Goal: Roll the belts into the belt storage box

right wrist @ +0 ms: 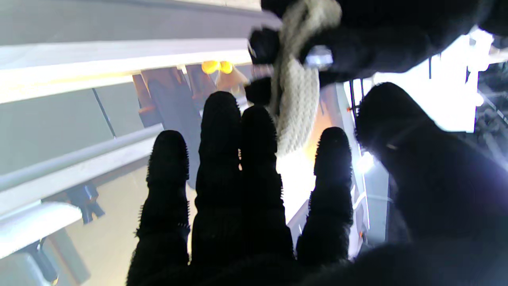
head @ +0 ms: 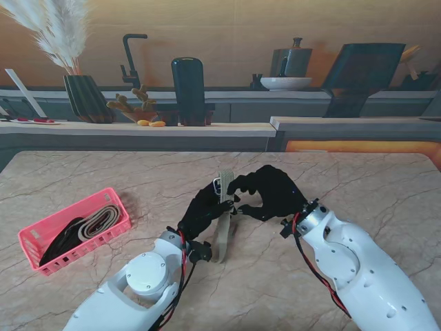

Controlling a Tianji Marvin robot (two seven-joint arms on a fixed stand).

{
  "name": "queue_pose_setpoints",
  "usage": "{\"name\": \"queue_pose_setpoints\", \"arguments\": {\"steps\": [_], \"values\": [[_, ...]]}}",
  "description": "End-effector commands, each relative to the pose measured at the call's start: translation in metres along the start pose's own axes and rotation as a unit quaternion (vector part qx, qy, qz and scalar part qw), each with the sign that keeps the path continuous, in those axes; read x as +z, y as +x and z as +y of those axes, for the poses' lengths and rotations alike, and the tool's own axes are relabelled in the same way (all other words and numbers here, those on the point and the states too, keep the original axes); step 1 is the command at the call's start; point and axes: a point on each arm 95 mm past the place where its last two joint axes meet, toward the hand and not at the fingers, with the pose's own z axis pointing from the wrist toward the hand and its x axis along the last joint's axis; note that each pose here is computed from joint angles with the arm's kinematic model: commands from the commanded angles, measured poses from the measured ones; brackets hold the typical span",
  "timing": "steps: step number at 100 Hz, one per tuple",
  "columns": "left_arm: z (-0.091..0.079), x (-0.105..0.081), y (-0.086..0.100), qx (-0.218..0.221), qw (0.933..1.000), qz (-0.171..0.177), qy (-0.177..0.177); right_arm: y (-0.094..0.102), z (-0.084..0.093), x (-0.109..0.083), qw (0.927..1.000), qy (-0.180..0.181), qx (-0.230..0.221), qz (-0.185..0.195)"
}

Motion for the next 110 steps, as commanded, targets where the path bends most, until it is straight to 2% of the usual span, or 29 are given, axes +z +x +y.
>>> {"name": "queue_pose_setpoints", "arguments": {"steps": [1,14,28,41,70,98,110], "values": [[0.004,0.002,0.001,0.002,1.0000,0.002,0.001,0.006,0.006,-0.001,0.9998,-0.019,0.000,-0.001],[0.004,0.003,-0.001,0.039,0.9992,0.010,0.002,0.003,0.014,-0.009,0.9992,-0.022,-0.006,-0.034],[0.006,0.004,-0.003,0.089,0.9957,0.026,-0.002,-0.002,0.012,-0.012,0.9958,0.015,0.043,-0.079],[0.007,0.005,-0.005,0.124,0.9914,0.038,-0.013,-0.007,0.008,-0.010,0.9915,0.038,0.075,-0.099],[0.009,0.004,-0.007,0.150,0.9871,0.045,-0.035,-0.012,-0.001,0.002,0.9813,0.068,0.152,-0.096],[0.008,0.004,-0.008,0.155,0.9856,0.045,-0.048,-0.011,-0.003,0.010,0.9731,0.097,0.192,-0.082],[0.009,0.004,-0.009,0.152,0.9862,0.043,-0.051,-0.011,-0.007,0.012,0.9719,0.106,0.194,-0.080]]}}
